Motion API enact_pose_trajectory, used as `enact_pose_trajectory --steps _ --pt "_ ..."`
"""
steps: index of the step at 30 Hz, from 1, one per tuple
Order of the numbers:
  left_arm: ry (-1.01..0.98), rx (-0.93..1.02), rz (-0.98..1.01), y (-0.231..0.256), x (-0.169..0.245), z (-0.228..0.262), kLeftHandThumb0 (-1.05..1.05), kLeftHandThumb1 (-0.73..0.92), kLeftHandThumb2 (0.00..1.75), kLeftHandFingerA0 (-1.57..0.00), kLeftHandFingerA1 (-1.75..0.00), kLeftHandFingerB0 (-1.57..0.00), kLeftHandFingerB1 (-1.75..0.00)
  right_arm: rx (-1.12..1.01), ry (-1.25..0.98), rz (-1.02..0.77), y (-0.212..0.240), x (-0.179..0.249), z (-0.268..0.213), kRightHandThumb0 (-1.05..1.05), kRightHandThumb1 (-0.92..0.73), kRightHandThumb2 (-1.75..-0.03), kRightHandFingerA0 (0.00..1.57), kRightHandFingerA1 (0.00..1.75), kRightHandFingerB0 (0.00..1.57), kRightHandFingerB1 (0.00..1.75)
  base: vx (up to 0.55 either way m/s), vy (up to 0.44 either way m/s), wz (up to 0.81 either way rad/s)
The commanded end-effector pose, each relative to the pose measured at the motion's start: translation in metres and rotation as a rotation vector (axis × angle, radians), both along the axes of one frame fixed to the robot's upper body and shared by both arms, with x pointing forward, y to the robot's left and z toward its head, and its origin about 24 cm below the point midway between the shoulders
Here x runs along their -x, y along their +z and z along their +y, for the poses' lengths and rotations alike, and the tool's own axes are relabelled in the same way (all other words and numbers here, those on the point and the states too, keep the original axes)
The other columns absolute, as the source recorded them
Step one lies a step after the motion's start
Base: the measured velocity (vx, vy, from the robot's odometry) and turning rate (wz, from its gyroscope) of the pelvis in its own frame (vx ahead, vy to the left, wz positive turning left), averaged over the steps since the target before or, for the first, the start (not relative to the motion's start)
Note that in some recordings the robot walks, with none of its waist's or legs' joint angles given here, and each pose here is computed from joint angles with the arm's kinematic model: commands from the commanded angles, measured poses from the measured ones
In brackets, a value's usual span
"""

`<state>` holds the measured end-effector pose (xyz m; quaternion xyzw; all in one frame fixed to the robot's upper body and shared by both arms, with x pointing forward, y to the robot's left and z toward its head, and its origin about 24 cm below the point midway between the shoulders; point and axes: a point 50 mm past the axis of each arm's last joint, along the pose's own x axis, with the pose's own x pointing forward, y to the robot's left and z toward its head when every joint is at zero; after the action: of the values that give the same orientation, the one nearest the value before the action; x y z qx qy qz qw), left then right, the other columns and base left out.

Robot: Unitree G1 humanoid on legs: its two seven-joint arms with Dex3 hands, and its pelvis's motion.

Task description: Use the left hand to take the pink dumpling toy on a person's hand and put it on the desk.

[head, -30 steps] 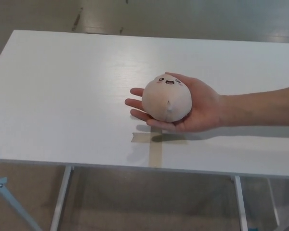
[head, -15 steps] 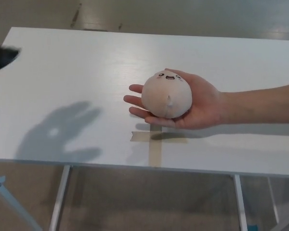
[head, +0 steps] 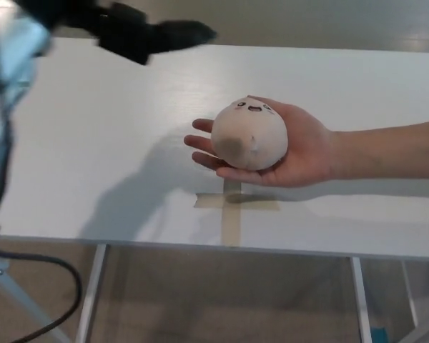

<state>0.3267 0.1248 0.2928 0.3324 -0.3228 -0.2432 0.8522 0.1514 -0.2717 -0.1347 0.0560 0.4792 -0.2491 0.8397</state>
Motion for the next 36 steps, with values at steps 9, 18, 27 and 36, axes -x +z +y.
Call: enact_pose_trajectory --steps 9,18,27,36 --pt "0.131 -0.453 0.271 -0.055 -0.045 -0.057 -0.66 0.40 0.71 -0.24 -0.41 -0.17 -0.36 -0.012 -0.006 0.007 0.002 -0.003 -0.002 -0.30 -0.60 -0.57 0.68 0.48 0.58 0.44 0.00 0.000 0.00" --pt "0.163 -0.561 0.322 -0.085 -0.048 -0.072 -0.30 0.20 0.82 -0.06 -0.50 -0.06 -0.49 -0.017 -0.007 0.002 0.001 -0.004 -0.001 -0.29 -0.60 -0.57 0.68 0.48 0.57 0.44 0.00 0.000 0.00" --pt "0.182 -0.623 0.334 -0.101 -0.047 -0.072 -0.30 0.19 0.82 -0.08 -0.51 -0.07 -0.49 -0.009 0.011 -0.003 0.003 -0.005 -0.002 -0.29 -0.60 -0.57 0.68 0.48 0.56 0.43 0.00 0.000 0.00" --pt "0.186 -0.688 0.361 -0.119 -0.045 -0.071 -0.30 0.20 0.83 -0.06 -0.50 -0.06 -0.49 -0.015 0.014 -0.004 0.003 -0.007 -0.001 -0.28 -0.60 -0.57 0.67 0.48 0.55 0.43 0.00 0.000 0.00"
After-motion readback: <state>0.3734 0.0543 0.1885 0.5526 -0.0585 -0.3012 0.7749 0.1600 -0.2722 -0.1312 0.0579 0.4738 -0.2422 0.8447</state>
